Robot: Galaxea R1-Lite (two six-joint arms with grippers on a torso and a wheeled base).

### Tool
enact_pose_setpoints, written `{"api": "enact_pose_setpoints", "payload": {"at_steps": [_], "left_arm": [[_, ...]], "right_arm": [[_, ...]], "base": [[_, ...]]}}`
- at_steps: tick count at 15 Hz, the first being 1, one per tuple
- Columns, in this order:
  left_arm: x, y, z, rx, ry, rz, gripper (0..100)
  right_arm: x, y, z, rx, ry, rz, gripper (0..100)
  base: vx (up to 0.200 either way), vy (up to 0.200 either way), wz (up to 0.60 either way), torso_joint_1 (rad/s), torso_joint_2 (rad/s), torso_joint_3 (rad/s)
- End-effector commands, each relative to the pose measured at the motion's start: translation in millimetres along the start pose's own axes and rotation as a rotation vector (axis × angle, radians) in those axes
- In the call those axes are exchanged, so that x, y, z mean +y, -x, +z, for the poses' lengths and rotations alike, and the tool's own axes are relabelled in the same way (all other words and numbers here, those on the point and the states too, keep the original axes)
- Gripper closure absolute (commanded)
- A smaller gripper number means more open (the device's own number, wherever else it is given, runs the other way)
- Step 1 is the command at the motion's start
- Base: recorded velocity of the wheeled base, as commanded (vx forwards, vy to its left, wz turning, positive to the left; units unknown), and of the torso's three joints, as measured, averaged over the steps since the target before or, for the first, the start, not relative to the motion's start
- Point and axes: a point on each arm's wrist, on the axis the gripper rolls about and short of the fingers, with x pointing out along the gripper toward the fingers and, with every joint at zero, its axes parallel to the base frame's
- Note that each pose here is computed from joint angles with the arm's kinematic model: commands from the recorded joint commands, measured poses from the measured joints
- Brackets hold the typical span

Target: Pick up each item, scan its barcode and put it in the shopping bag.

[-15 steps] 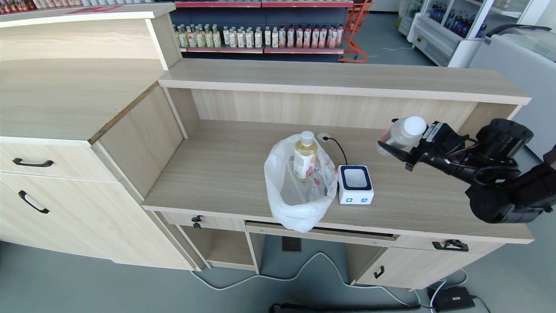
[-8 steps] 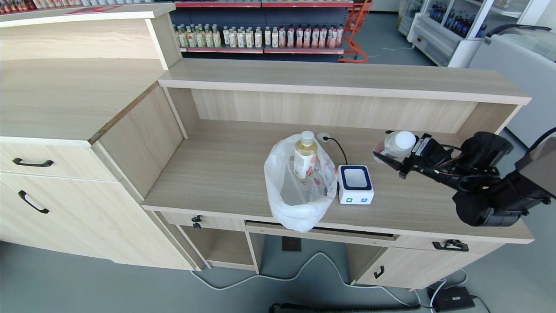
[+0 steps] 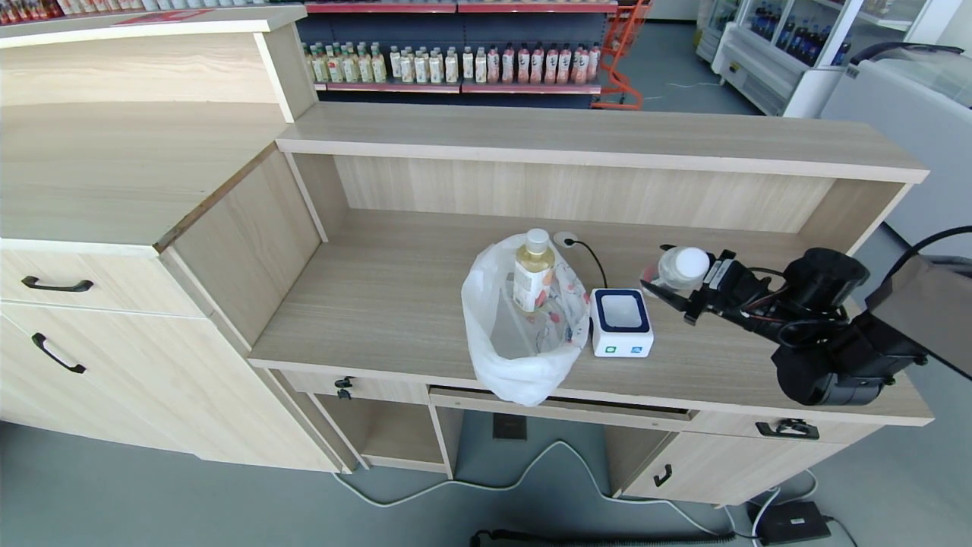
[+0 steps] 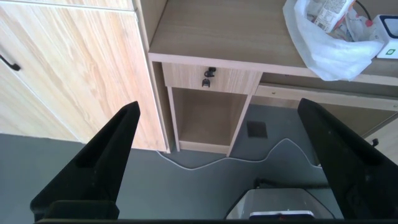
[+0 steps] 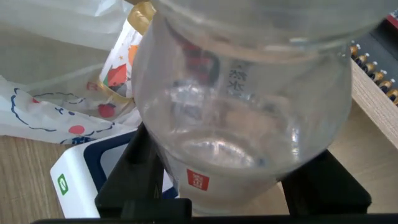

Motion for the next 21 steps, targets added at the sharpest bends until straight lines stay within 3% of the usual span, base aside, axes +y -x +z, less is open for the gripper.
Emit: {"api": "enact_pose_setpoints", "payload": {"at_steps": [1,21], "left_arm": [[0.0,0.0,0.0,0.0,0.0,-0.001,0],[0.0,0.0,0.0,0.0,0.0,-0.001,0]], "right_arm": [[2.7,-4.1,-3.3,-0.005,0.0,0.004,100],[26.3,-48.6,-22.3,-0.087,0.014,0.027,100]], "base": [[0.0,0.0,0.0,0.0,0.0,0.0],[0.0,0.0,0.0,0.0,0.0,0.0]]}}
